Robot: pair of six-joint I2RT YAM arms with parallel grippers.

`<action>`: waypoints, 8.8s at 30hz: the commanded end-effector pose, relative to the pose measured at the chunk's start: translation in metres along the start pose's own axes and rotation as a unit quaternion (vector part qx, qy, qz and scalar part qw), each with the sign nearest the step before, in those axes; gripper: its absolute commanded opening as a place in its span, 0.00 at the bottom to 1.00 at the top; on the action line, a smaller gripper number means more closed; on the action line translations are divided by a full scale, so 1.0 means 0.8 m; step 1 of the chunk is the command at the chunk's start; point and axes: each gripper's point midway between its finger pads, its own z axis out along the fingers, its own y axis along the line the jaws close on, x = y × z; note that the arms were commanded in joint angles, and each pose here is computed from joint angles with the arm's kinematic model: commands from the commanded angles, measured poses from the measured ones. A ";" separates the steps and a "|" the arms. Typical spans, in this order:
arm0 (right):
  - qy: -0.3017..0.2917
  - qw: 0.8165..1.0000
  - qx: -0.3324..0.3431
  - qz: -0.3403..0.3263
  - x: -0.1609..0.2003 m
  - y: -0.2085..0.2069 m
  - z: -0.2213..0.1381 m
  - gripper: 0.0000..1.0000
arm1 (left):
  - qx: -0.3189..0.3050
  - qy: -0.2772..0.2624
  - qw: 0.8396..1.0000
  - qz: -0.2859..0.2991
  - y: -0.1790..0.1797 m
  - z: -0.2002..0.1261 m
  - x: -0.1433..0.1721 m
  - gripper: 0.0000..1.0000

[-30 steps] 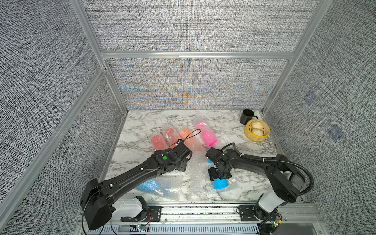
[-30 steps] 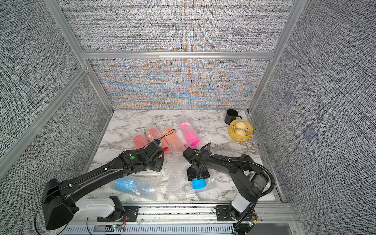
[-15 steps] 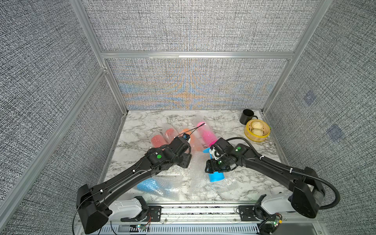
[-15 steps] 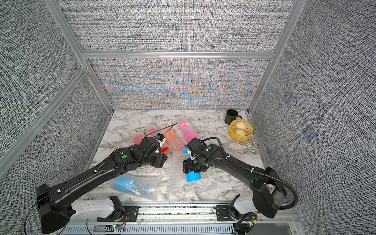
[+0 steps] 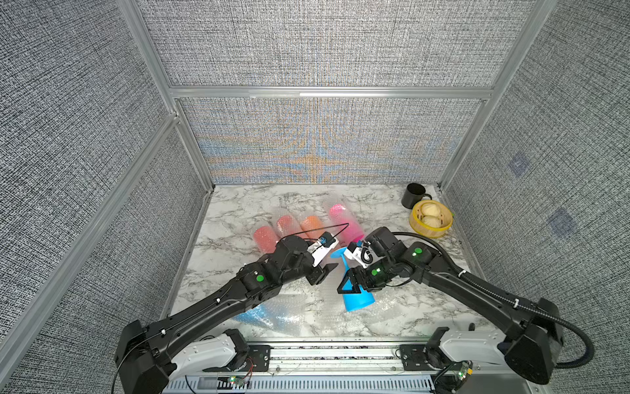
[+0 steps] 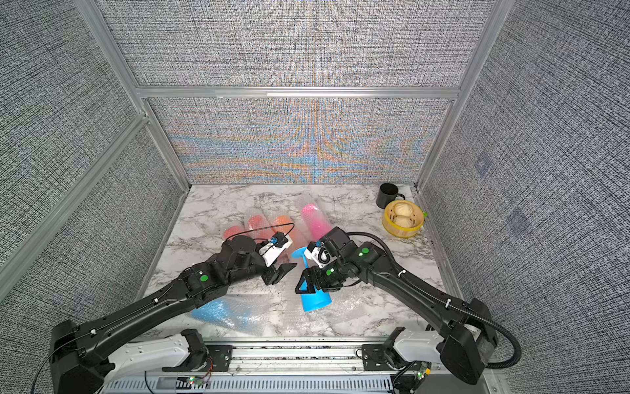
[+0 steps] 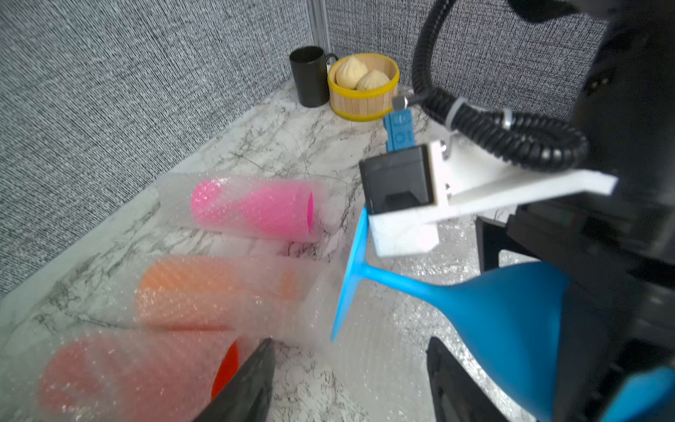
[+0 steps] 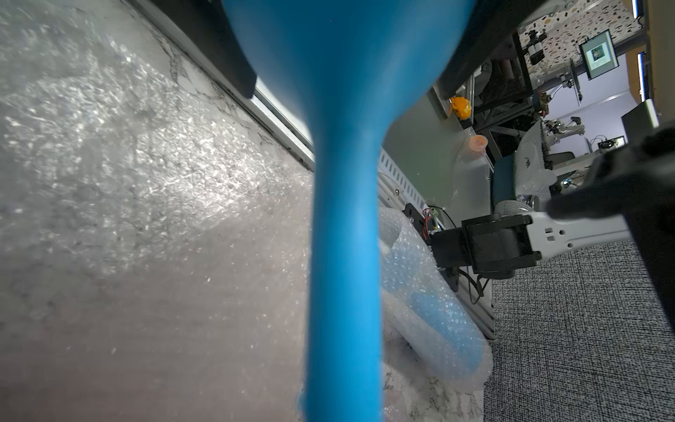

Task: Unpack wine glasses from bubble wrap
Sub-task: Pick up the wine glass from the bubble wrap, then place the wine glass at the center of the board, then pick up the bubble wrap from the center of the board.

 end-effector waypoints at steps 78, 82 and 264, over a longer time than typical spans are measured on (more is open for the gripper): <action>-0.003 0.943 0.319 0.097 0.002 -0.220 0.055 0.25 | -0.169 -0.265 0.673 -0.670 0.579 -0.015 0.250 0.00; -0.002 0.941 0.323 0.098 -0.001 -0.224 0.055 0.26 | -0.153 -0.237 0.673 -0.684 0.582 0.007 0.267 0.00; -0.134 0.924 0.221 -0.282 -0.009 -0.026 0.020 0.00 | -0.173 0.012 0.814 -0.554 0.167 -0.107 0.071 0.45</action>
